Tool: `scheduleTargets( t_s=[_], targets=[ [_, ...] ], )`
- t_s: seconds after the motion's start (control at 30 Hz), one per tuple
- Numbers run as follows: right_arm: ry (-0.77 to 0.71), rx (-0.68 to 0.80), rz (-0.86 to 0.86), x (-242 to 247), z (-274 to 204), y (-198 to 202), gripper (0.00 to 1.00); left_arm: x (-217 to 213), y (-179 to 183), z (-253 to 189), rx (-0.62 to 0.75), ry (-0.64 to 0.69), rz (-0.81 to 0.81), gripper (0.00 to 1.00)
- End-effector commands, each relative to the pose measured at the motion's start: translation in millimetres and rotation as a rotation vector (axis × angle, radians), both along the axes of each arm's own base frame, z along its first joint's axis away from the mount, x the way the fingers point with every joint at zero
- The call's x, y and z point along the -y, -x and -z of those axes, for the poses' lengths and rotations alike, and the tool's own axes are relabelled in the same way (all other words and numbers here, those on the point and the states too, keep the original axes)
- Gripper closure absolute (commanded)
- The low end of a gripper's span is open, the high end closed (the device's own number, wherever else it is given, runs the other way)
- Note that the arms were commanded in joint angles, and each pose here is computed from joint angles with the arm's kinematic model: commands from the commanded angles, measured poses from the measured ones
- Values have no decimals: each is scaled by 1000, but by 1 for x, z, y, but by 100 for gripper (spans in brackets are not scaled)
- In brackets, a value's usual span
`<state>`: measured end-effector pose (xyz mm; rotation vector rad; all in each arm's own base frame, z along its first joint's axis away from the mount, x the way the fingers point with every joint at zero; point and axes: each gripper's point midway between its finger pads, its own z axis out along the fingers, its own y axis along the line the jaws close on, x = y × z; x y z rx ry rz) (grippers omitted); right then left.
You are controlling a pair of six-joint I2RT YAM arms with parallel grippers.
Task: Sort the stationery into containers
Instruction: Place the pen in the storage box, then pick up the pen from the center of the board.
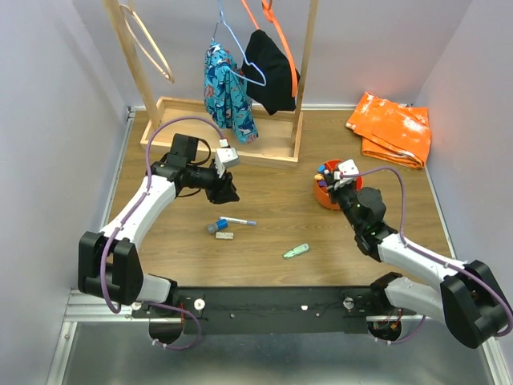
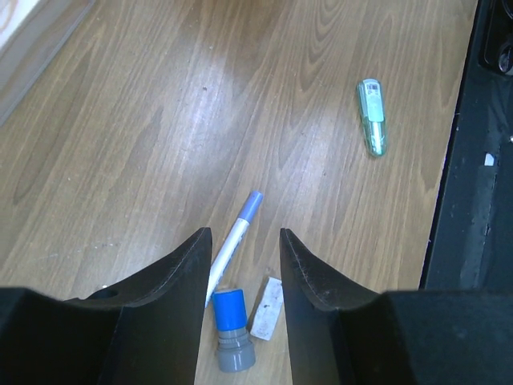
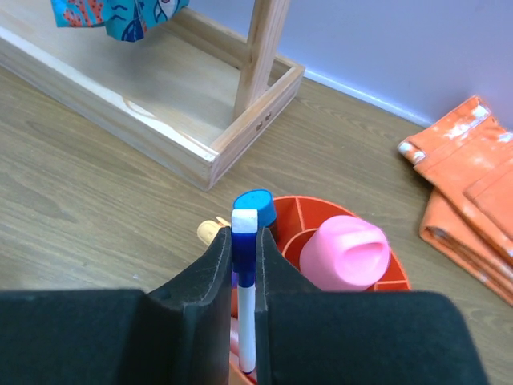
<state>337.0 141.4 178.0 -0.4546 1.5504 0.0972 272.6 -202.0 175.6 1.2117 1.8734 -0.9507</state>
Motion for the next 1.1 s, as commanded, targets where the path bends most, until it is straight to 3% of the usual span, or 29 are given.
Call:
scheduleTargets(
  t_s=[0.0, 0.13, 0.5, 0.63, 0.77, 1.07],
  targets=[
    [-5, 34, 15, 4, -15, 0, 65, 4, -6, -8, 36, -9, 18, 53],
    [-10, 62, 34, 7, -44, -2, 52, 7, -9, -13, 57, -6, 30, 53],
    [-56, 55, 45, 18, -124, 18, 48, 10, 17, 0, 20, -72, 137, 52],
    [-45, -28, 38, 19, -119, 27, 45, 10, 40, 34, 19, -222, 279, 53],
    [36, -128, -85, 5, -93, 43, 40, 11, 45, 64, 46, -393, 382, 57],
    [40, -95, -89, 7, -109, 41, 34, 19, 12, 101, 80, -626, 385, 61]
  ],
)
